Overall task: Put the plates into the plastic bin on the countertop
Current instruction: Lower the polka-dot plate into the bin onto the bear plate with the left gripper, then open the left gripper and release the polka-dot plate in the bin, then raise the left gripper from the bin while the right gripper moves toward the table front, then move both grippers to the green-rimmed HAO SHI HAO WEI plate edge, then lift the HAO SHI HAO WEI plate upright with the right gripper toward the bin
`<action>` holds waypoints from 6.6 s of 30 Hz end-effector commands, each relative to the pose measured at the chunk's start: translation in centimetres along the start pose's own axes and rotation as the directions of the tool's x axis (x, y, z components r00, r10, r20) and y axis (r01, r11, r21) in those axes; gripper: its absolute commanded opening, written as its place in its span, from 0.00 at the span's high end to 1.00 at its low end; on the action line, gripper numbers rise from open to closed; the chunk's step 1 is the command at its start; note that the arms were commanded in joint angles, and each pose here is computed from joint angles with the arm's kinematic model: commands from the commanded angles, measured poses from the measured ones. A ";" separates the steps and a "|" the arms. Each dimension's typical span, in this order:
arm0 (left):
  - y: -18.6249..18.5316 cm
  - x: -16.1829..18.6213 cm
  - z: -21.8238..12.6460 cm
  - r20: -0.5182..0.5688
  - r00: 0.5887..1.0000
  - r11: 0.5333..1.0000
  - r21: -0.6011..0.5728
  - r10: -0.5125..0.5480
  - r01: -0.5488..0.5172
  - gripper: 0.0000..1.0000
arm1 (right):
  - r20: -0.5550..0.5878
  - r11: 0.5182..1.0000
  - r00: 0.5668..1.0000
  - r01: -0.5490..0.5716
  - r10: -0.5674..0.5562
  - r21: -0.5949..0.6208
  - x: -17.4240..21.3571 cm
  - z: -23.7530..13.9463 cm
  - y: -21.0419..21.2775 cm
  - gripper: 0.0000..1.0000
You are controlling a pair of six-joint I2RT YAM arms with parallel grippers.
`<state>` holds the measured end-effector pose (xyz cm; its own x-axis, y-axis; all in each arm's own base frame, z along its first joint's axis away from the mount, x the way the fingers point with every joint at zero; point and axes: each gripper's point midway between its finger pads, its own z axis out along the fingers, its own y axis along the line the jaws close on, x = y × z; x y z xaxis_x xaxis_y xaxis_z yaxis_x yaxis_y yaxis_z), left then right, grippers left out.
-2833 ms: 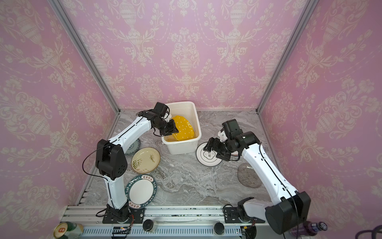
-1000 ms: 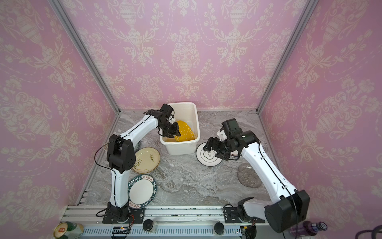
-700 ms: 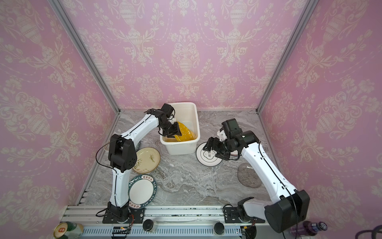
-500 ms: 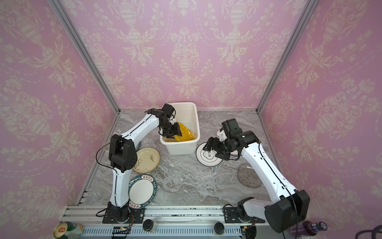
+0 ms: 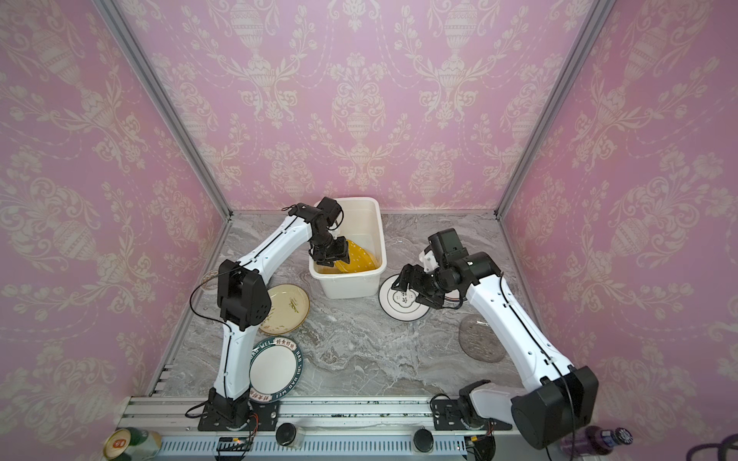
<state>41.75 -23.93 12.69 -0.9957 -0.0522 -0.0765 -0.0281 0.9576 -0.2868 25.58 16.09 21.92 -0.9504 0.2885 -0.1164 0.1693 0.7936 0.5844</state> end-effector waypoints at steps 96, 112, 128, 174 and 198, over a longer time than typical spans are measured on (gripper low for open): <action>11.1 13.7 -22.6 0.603 0.795 0.982 -0.098 -0.072 0.163 0.01 | 0.128 0.826 0.959 0.283 -0.253 -0.488 10.1 7.3 9.9 0.18; 21.5 23.9 -13.0 0.289 0.841 0.767 -0.350 -0.458 0.538 0.01 | -0.144 0.828 0.920 0.249 -0.365 -0.503 17.5 20.4 15.4 0.20; 26.1 28.4 -8.9 0.375 0.295 0.236 -0.196 -0.879 0.952 0.01 | -0.328 0.872 0.883 0.159 -0.336 -0.464 18.2 25.5 14.9 0.20; 28.6 29.1 -0.9 0.171 0.282 0.182 -0.443 -0.944 0.878 0.11 | -0.458 0.889 0.836 0.075 -0.303 -0.452 19.5 28.8 15.9 0.35; 28.4 28.6 -0.3 0.162 0.273 0.187 -0.410 -0.948 0.893 0.10 | -0.493 0.904 0.809 0.104 -0.320 -0.416 20.7 29.3 15.7 0.89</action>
<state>12.81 2.15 2.77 -0.2303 -0.9705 0.0707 -0.9309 0.2409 0.2747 16.92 49.81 4.99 -0.9605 -0.2554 0.1103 -0.0434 0.5292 0.8474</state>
